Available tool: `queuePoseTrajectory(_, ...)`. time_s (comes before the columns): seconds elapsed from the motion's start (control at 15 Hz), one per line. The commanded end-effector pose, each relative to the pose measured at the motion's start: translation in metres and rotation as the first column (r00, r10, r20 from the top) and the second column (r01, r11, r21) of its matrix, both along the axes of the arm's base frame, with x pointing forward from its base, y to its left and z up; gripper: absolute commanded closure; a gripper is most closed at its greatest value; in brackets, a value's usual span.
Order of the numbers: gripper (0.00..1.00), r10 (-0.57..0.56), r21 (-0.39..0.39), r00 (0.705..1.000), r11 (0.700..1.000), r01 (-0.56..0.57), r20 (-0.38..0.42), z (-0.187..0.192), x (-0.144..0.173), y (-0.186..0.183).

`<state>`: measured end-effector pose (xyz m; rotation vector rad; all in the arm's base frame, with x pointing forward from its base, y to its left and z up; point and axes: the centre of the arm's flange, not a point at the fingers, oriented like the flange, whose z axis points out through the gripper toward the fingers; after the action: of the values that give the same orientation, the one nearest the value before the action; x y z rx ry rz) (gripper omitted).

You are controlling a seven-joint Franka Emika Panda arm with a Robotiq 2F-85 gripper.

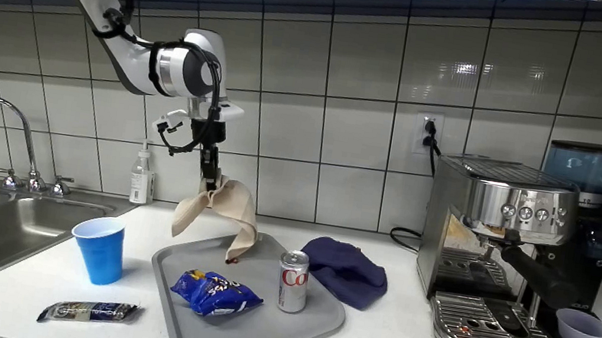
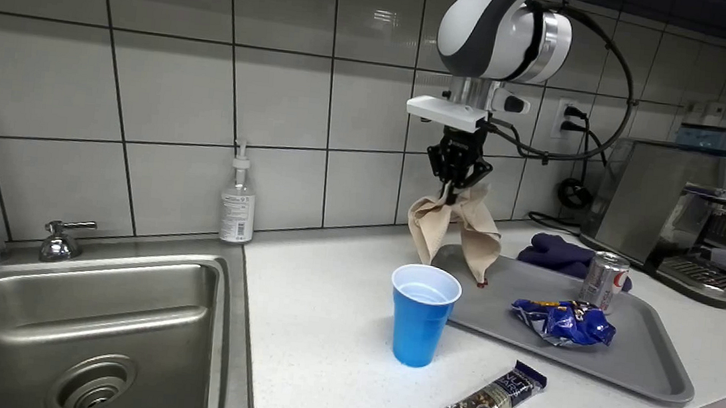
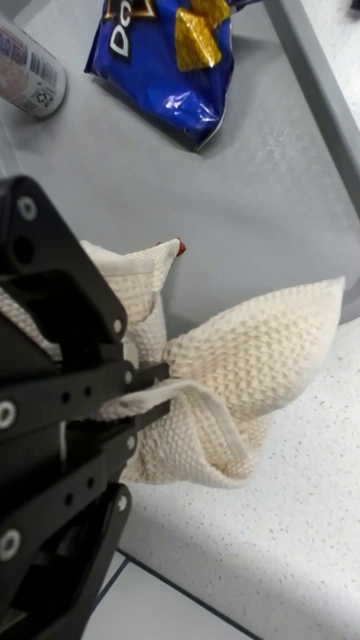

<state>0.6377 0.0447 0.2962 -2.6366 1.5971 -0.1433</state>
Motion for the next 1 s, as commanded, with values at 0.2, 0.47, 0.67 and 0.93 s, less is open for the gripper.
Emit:
queuePoseTrajectory(0.2, 0.97, 0.051, 0.01, 0.999, 0.999, -0.051, 0.014, 0.028, -0.007, 0.038)
queuePoseTrajectory(0.47, 0.97, 0.094, 0.019, 0.995, 0.995, -0.094, 0.018, 0.033, -0.012, 0.067)
queuePoseTrajectory(0.67, 0.97, 0.125, 0.026, 0.992, 0.992, -0.125, 0.018, 0.033, -0.016, 0.09)
queuePoseTrajectory(0.93, 0.97, 0.164, 0.03, 0.986, 0.986, -0.165, 0.02, 0.034, -0.021, 0.12)
